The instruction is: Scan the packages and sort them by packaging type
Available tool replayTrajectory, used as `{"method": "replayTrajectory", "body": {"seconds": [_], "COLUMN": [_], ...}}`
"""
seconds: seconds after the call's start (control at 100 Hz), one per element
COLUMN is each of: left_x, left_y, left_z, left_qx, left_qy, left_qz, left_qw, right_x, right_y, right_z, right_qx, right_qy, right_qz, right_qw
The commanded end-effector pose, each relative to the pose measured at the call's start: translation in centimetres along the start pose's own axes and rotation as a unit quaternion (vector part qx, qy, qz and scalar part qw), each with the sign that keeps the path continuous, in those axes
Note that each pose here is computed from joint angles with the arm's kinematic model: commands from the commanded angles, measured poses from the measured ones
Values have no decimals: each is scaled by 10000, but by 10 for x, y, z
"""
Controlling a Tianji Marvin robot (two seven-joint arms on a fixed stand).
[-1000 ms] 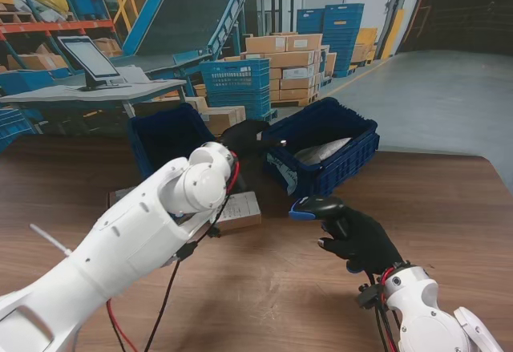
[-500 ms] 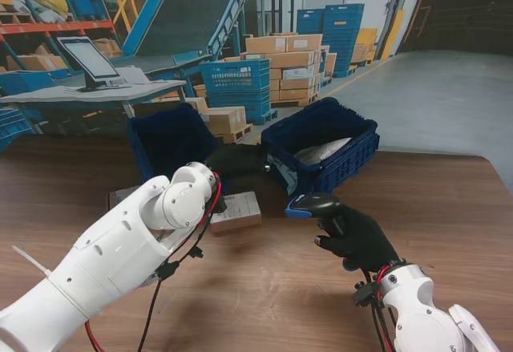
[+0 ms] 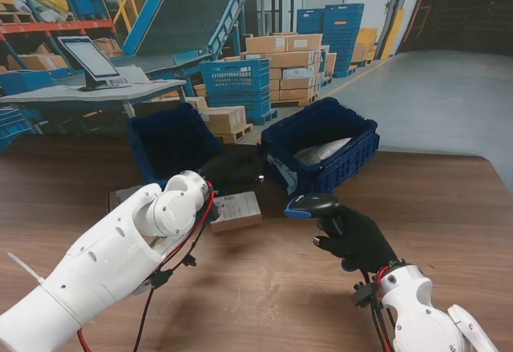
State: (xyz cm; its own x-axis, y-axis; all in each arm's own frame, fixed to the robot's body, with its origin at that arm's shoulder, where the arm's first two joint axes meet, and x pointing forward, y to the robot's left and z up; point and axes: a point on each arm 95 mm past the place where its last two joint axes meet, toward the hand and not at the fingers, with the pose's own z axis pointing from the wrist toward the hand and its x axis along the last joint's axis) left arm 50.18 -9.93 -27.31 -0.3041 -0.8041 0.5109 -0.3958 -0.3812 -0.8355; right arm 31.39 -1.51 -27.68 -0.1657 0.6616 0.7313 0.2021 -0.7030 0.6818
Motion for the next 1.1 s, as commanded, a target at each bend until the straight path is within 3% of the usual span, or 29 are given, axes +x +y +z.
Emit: {"method": "replayTrajectory", "body": {"seconds": [0.0,0.39,0.65,1.09], "left_x": [-20,-36,-40,-52], "left_y": [30,50,63,88], "left_z": [-5,-10,-22,-29], "left_qx": [-436,-788,-924,-1235], "left_qy": [-225,-250,-239,-287], "left_qz": [-43,64,61,370], "left_qw": [9988,9966,9954,9912], "right_x": [3,0,0,1], "right_y": [-4,-6,-6,-7], "right_z": [0,1,1,0], "right_qx": [59,102,87,15], "right_qy": [44,52,34,43], "right_qz": [69,200,213,213], "right_qw": [9999,9997,9997,9998]}}
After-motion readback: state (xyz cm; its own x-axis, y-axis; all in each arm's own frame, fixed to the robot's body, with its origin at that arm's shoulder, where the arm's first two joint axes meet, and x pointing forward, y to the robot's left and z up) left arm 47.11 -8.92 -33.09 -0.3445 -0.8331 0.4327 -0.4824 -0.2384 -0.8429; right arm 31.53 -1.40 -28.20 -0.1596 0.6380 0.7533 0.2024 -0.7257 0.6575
